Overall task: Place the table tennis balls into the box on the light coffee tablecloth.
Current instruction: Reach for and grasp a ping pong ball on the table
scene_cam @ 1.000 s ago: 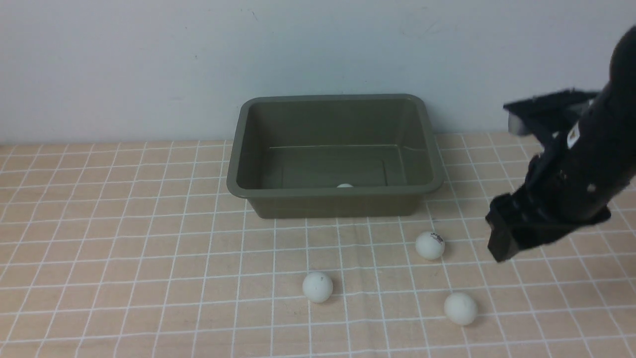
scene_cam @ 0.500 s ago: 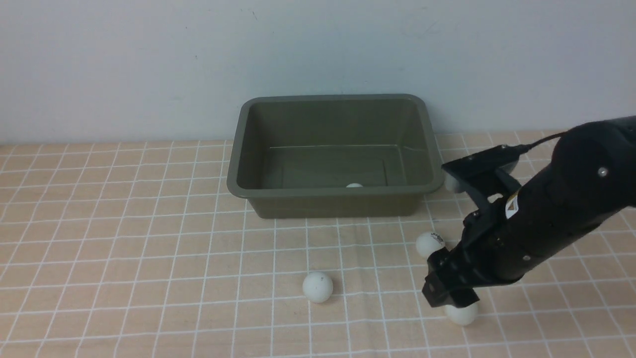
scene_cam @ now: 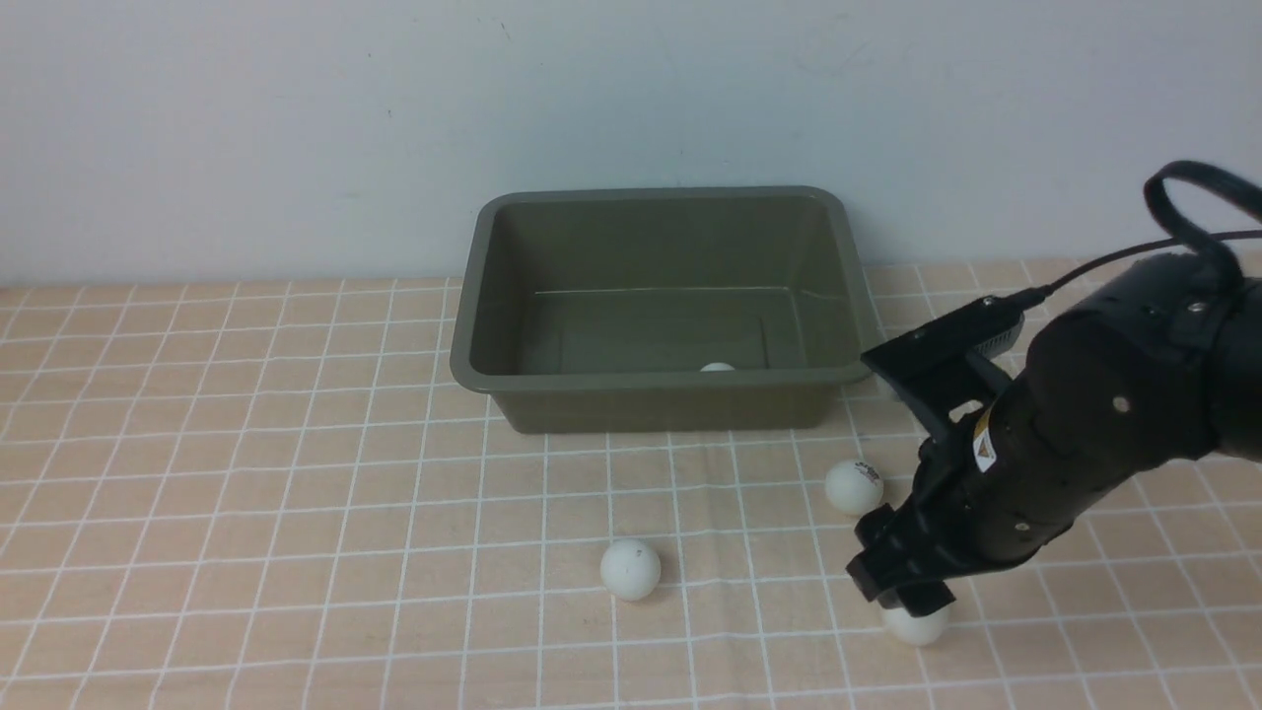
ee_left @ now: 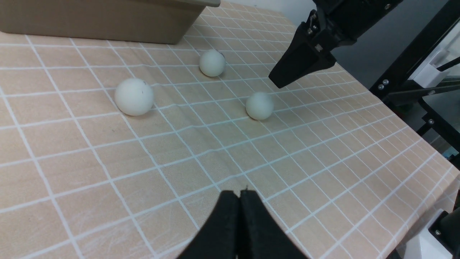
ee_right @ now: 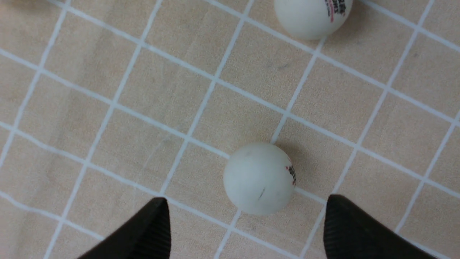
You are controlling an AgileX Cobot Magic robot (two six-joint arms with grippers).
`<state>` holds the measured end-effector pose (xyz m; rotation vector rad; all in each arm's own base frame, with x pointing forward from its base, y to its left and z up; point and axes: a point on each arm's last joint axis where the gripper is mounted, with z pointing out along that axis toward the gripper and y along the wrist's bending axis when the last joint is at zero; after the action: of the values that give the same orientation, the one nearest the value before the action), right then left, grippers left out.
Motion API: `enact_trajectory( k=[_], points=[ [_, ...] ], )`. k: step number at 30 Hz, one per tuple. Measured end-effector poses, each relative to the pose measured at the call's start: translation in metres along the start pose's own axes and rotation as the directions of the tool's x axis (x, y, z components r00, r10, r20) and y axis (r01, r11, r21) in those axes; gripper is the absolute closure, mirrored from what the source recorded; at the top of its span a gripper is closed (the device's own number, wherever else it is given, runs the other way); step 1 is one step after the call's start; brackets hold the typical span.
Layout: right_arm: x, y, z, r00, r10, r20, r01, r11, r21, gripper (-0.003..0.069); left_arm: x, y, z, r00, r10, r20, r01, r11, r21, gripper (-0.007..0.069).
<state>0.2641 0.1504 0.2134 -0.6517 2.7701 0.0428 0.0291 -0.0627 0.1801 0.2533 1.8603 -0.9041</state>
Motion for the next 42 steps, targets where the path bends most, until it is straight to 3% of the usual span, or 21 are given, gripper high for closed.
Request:
enact_trajectory(
  k=[20, 24, 30, 42],
  points=[
    [-0.002, 0.0, 0.052, 0.995, -0.04, -0.091, 0.043, 0.998, 0.037, 0.0141, 0.0, 0.0, 0.0, 1.0, 0.001, 0.0, -0.001, 1.0, -0.001, 0.0694],
    [-0.002, 0.0, 0.058, 0.993, -0.047, -0.104, 0.051, 0.998, 0.04, 0.0169, 0.0, 0.0, 0.0, 1.0, 0.001, 0.0, -0.001, 1.0, -0.001, 0.0694],
    [-0.002, 0.0, 0.061, 0.993, -0.044, -0.106, 0.049, 0.998, 0.04, 0.03, 0.0, 0.0, 0.0, 1.0, 0.001, 0.0, -0.001, 1.0, -0.001, 0.0694],
    [-0.007, 0.0, 0.032, 0.991, -0.021, -0.129, 0.024, 0.999, 0.026, 0.03, 0.0, 0.0, 0.0, 1.0, 0.002, 0.0, -0.002, 1.0, -0.001, 0.0694]
  ],
)
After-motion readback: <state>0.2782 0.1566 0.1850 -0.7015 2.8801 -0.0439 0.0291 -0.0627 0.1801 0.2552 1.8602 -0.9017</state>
